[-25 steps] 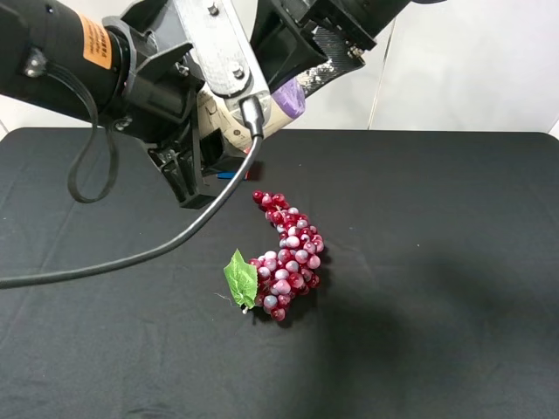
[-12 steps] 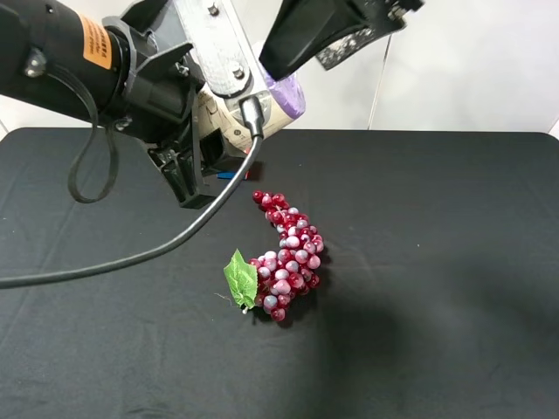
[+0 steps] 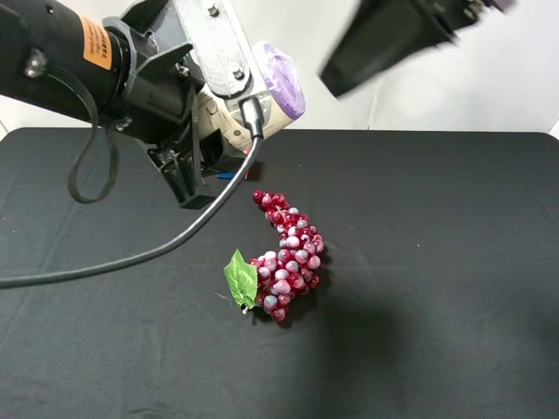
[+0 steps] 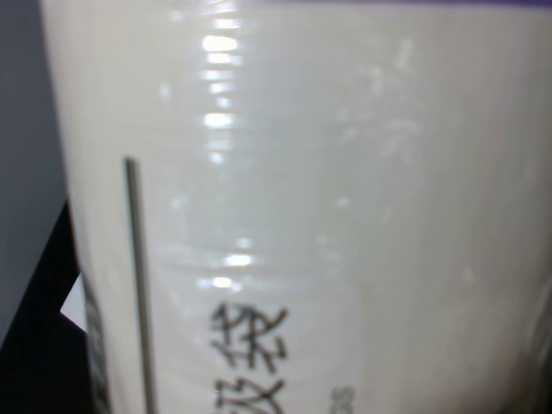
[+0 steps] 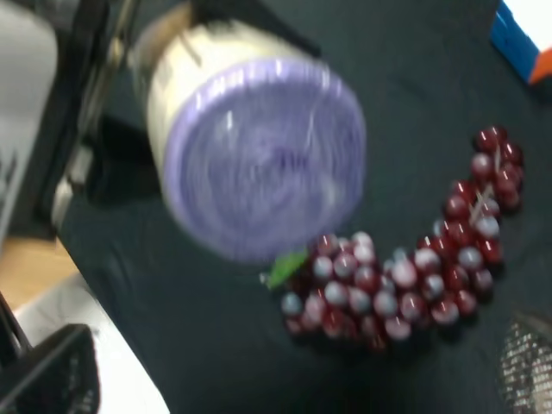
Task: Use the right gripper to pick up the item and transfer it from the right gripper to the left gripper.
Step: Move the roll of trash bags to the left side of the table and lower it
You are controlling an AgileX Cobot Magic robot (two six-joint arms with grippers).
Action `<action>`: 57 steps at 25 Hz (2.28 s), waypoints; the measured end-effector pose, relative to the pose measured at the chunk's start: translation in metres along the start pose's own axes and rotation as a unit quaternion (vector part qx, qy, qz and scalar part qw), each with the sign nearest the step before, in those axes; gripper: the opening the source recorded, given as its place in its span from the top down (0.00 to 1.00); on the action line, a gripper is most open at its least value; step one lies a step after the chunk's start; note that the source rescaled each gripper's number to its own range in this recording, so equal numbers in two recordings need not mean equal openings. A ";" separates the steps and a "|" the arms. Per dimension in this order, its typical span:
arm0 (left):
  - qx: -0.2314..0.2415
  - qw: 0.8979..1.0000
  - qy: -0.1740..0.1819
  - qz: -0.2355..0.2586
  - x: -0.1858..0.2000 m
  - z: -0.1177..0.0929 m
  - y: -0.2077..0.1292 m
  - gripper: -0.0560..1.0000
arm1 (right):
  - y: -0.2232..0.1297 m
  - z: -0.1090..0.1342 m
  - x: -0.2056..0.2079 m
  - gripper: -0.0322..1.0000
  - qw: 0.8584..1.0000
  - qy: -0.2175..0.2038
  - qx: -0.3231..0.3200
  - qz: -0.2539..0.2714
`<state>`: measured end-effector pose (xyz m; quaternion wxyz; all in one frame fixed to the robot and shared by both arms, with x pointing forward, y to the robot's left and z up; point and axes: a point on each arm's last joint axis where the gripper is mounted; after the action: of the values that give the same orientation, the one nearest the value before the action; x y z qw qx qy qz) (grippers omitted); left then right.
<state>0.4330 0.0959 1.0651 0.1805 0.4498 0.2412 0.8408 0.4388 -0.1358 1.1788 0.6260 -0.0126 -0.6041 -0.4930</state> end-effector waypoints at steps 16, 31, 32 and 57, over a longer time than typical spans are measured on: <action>0.000 1.000 0.000 0.000 0.000 0.000 0.000 0.94 | -0.112 -0.006 0.028 0.01 0.982 -0.169 -0.075 0.034; 0.000 1.000 0.000 0.000 0.000 0.000 0.000 0.94 | -0.234 0.010 0.034 0.01 0.974 -0.182 -0.099 -0.087; 0.000 1.000 0.000 0.000 0.000 0.000 0.000 0.94 | -0.240 0.011 0.035 0.01 0.973 -0.182 -0.097 -0.106; 0.000 1.000 0.000 0.000 0.000 0.000 0.000 0.94 | -0.279 0.016 0.040 0.01 0.948 -0.196 -0.075 -0.238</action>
<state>0.4330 0.0958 1.0652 0.1807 0.4495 0.2415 0.8408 0.2425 -0.2933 1.0520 0.3565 -0.0117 -0.6614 -0.6598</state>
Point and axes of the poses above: a point on each arm's last joint axis where the gripper is mounted, x pointing back along that axis away from the gripper, z along the wrist's bending axis when the last joint is at zero, y = z × x, and after that the axes turned 7 degrees about -x, right-handed
